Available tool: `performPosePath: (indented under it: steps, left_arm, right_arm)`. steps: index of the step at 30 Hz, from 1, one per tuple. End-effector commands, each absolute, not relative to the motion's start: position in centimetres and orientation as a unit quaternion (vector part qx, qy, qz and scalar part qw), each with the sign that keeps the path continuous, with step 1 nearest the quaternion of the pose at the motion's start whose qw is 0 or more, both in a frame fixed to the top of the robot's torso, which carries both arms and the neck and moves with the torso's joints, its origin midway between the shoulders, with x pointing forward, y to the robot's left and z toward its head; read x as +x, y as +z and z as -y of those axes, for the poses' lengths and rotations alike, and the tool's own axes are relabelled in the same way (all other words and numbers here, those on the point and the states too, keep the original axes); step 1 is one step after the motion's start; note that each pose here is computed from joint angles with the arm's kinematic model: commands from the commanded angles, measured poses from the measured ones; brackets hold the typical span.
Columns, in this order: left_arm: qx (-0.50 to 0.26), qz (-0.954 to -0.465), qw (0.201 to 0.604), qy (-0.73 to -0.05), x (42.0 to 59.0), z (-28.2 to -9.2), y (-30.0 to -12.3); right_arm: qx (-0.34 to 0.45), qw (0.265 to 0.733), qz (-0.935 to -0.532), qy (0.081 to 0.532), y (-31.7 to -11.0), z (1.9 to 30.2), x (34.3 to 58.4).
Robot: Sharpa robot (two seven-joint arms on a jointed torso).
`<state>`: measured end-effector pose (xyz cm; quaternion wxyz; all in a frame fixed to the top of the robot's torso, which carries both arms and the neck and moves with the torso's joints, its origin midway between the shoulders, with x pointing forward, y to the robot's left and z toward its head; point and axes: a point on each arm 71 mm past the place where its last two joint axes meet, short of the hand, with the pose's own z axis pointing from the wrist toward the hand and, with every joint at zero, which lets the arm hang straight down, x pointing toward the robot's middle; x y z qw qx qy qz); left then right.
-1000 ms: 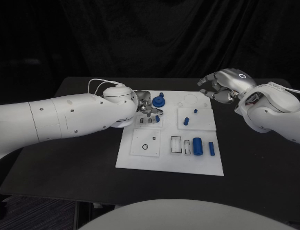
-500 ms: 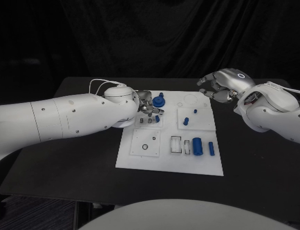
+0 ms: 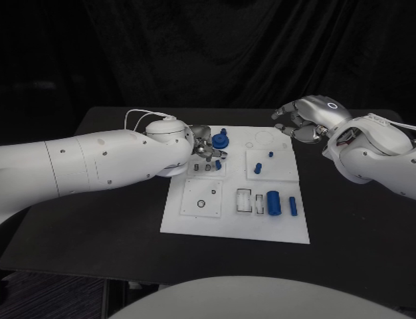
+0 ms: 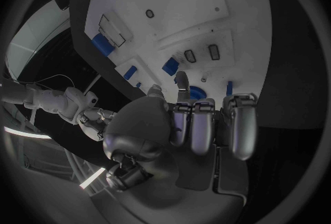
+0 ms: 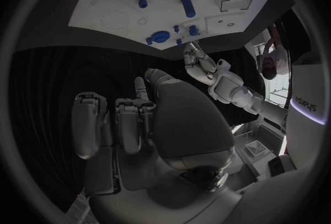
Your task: Assemble the parts on the task board
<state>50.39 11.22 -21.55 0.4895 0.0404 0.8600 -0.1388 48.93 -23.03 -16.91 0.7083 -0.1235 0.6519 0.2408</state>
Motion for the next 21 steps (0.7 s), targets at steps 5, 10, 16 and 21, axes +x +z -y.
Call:
performPosePath:
  steps: [5, 10, 16, 21]
  left_arm:
    - [0.052, -0.861, 0.483, -0.152, 50.3, -10.6, -21.8]
    - [0.055, -0.863, 0.478, -0.151, 50.2, -10.5, -22.1]
    - [0.056, -0.866, 0.474, -0.148, 50.3, -10.5, -22.4]
    - [0.055, -0.867, 0.472, -0.147, 50.3, -10.5, -22.7]
  right_arm:
    - [-0.121, 0.711, -0.65, 0.24, -17.0, 22.9, 48.9]
    - [-0.12, 0.71, -0.651, 0.24, -17.1, 22.9, 48.9]
    - [-0.12, 0.709, -0.652, 0.239, -17.2, 22.9, 48.9]
    - [-0.12, 0.708, -0.654, 0.239, -17.3, 22.9, 48.9]
